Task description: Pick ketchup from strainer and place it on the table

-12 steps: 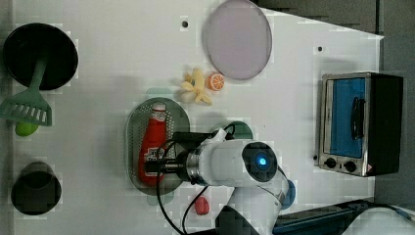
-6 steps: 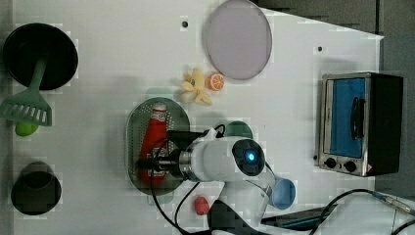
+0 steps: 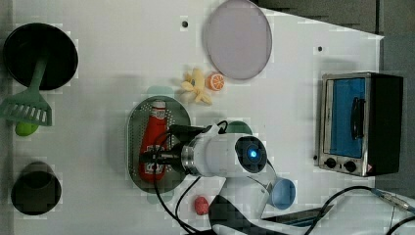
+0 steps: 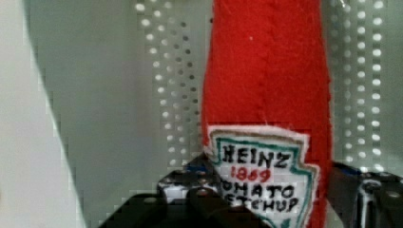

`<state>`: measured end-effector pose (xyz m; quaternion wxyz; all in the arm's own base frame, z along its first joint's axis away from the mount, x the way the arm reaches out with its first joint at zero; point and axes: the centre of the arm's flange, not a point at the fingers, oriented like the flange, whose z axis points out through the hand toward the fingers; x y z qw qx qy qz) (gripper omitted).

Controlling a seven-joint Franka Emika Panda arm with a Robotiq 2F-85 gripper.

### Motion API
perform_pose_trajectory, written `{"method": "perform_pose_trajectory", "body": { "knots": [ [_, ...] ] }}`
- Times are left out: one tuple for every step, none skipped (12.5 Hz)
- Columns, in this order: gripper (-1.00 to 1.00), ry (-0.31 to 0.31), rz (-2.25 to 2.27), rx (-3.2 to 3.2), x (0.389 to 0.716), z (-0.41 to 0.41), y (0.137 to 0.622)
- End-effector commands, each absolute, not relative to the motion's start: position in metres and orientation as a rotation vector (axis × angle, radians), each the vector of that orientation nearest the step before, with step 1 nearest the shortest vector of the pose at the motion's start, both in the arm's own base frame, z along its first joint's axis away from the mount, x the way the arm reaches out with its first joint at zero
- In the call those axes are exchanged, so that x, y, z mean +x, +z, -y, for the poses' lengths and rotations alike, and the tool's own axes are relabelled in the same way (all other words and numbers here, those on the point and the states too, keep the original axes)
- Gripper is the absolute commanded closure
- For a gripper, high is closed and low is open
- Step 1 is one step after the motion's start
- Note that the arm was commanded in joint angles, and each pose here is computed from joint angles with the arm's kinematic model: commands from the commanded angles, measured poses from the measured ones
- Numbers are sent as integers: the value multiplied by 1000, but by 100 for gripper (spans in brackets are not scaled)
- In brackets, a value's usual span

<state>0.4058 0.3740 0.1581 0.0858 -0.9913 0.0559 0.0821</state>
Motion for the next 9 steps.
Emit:
{"method": "perform_pose_trajectory", "body": {
  "knots": [
    [-21,161,-167,-2952,403,-393,197],
    [-21,136,-154,-2967,404,-394,213],
    [-21,111,-154,-2985,407,-394,232],
    [-21,95,-166,-3007,409,-393,254],
    [-21,90,-197,-3024,413,-392,277],
    [-21,87,-249,-3028,419,-390,301],
    [-21,74,-288,-3021,429,-386,325],
    [-21,57,-313,-3011,439,-381,349],
    [-21,36,-336,-3002,453,-373,370]
  ]
}}
